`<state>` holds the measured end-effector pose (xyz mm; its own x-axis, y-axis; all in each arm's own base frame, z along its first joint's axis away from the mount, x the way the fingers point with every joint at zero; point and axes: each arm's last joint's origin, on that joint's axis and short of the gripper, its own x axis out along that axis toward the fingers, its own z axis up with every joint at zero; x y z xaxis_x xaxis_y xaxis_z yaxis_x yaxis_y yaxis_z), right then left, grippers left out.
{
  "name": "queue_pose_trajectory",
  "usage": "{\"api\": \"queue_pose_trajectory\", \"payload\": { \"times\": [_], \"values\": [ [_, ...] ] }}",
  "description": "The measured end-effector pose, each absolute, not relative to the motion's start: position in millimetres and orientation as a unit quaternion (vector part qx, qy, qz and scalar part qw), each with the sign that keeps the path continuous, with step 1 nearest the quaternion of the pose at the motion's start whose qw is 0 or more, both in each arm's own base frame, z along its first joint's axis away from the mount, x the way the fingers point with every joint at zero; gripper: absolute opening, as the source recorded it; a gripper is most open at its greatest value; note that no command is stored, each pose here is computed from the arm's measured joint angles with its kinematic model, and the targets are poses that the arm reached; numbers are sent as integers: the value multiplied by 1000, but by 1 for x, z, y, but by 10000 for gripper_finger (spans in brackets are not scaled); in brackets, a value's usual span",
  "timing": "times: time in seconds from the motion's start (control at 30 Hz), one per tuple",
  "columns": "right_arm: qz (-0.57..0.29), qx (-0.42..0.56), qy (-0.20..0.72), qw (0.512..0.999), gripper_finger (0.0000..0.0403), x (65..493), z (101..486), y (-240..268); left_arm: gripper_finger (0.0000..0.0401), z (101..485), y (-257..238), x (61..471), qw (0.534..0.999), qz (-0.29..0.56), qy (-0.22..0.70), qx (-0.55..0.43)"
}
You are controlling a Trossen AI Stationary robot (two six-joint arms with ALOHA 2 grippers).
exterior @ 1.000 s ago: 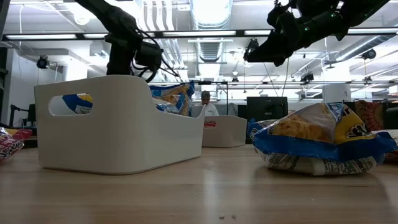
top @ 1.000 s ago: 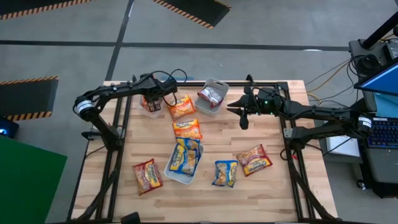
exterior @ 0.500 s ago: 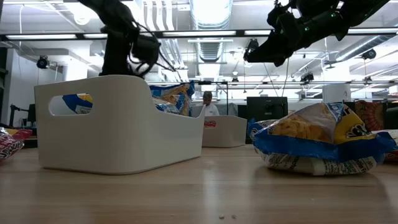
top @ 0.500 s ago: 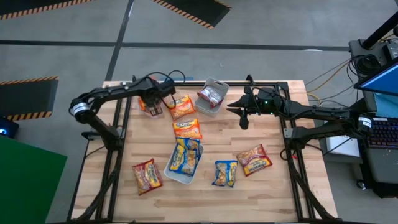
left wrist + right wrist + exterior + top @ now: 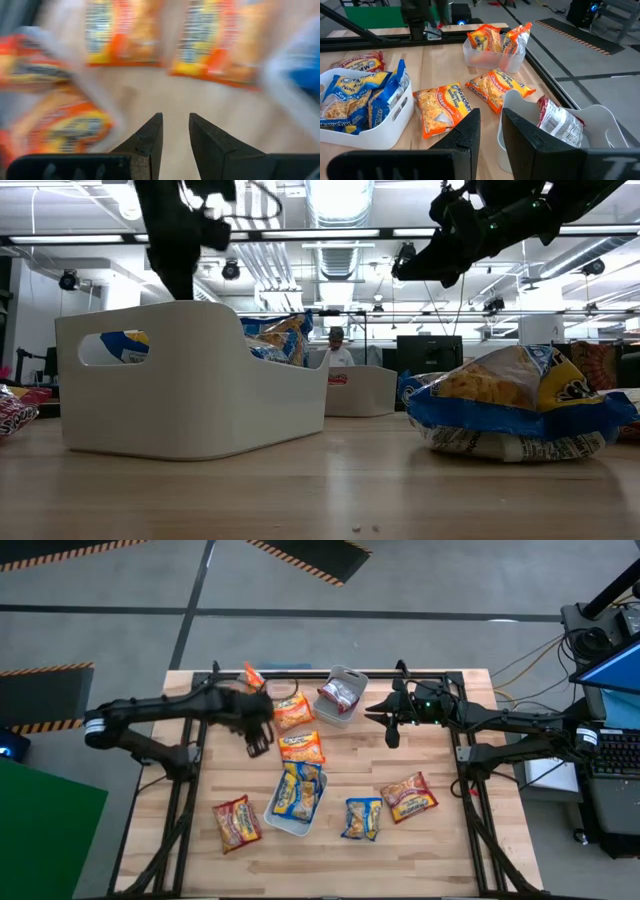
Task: Sort Maruchan noodles
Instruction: Put the left red noodle pack into the gray bin
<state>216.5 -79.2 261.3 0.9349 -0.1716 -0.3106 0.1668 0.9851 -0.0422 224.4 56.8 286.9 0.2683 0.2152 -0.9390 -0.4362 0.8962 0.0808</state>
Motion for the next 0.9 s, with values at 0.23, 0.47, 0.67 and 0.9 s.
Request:
{"api": "queue_pose_trajectory", "payload": {
  "times": [0.23, 0.47, 0.67, 0.9],
  "values": [
    [-86, -8, 158, 984, 68, 217, 261, -79, 99, 293, 10, 221, 801, 132, 574, -108],
    [-87, 1, 157, 984, 68, 217, 261, -79, 170, 283, -23, 221, 774, 113, 615, -100],
    [-87, 7, 158, 984, 68, 216, 261, -79, 205, 268, -46, 214, 755, 90, 644, -82],
    [-86, 1, 158, 984, 68, 216, 261, -79, 197, 235, -57, 202, 729, 110, 667, -109]
  ]
}}
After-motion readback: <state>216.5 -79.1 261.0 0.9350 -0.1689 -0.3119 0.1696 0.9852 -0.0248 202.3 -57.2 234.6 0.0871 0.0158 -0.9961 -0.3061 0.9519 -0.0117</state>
